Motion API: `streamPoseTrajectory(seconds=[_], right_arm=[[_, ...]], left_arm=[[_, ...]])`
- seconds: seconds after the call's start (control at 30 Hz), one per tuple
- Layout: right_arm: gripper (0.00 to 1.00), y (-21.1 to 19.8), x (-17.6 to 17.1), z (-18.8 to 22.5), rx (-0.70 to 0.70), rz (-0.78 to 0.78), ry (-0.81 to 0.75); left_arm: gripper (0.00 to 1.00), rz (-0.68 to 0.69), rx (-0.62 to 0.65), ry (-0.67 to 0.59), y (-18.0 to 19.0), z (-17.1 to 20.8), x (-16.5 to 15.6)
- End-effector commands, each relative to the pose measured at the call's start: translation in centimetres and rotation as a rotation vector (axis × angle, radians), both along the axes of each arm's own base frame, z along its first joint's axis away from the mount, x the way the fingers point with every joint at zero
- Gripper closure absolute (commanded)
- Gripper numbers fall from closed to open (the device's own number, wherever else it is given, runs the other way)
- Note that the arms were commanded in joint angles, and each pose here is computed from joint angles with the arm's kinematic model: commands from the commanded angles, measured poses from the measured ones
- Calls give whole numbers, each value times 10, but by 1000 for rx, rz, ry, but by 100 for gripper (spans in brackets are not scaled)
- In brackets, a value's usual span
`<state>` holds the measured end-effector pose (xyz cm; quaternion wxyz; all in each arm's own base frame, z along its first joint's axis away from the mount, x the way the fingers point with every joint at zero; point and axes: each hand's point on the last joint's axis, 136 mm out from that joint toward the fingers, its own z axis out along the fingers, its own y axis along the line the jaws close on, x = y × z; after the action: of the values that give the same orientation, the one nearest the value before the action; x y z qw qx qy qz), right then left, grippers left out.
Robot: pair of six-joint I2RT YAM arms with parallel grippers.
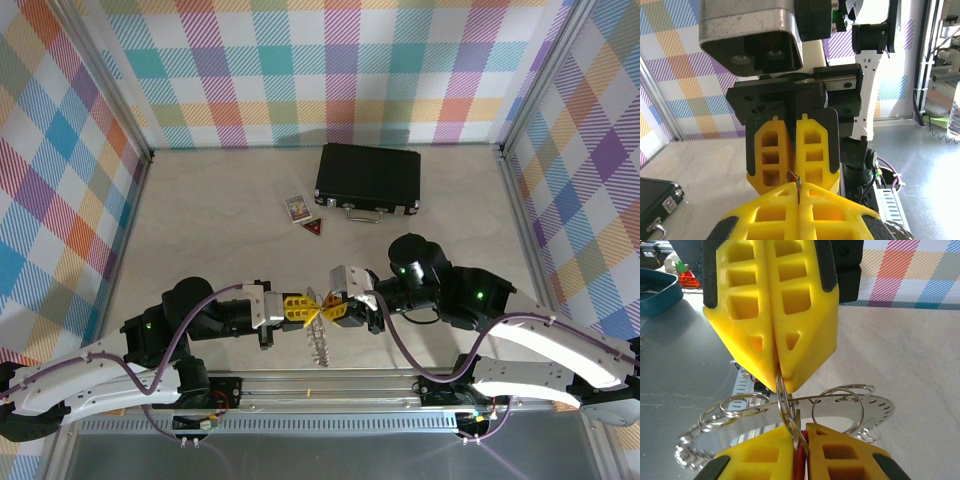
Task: Put the keys on the keyring
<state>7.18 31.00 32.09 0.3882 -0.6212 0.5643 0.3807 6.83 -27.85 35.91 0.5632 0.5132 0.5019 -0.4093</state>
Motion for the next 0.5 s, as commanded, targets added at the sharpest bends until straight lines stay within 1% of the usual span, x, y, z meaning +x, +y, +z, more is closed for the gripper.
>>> streamPoseTrajectory(seconds=[0.0, 0.2, 0.3, 0.47], right_arm=[[87, 2, 1, -7, -12, -11, 14], [84, 2, 1, -10, -21, -8, 25], [86, 1, 1, -12, -26, -12, 27], [93, 1, 0, -16, -40, -6, 36]], left_arm=[[100, -53, -96, -20, 4, 24, -11], [100, -44, -102, -21, 6, 22, -10], [100, -43, -105, -20, 7, 22, -11], [100, -43, -104, -20, 7, 22, -11]])
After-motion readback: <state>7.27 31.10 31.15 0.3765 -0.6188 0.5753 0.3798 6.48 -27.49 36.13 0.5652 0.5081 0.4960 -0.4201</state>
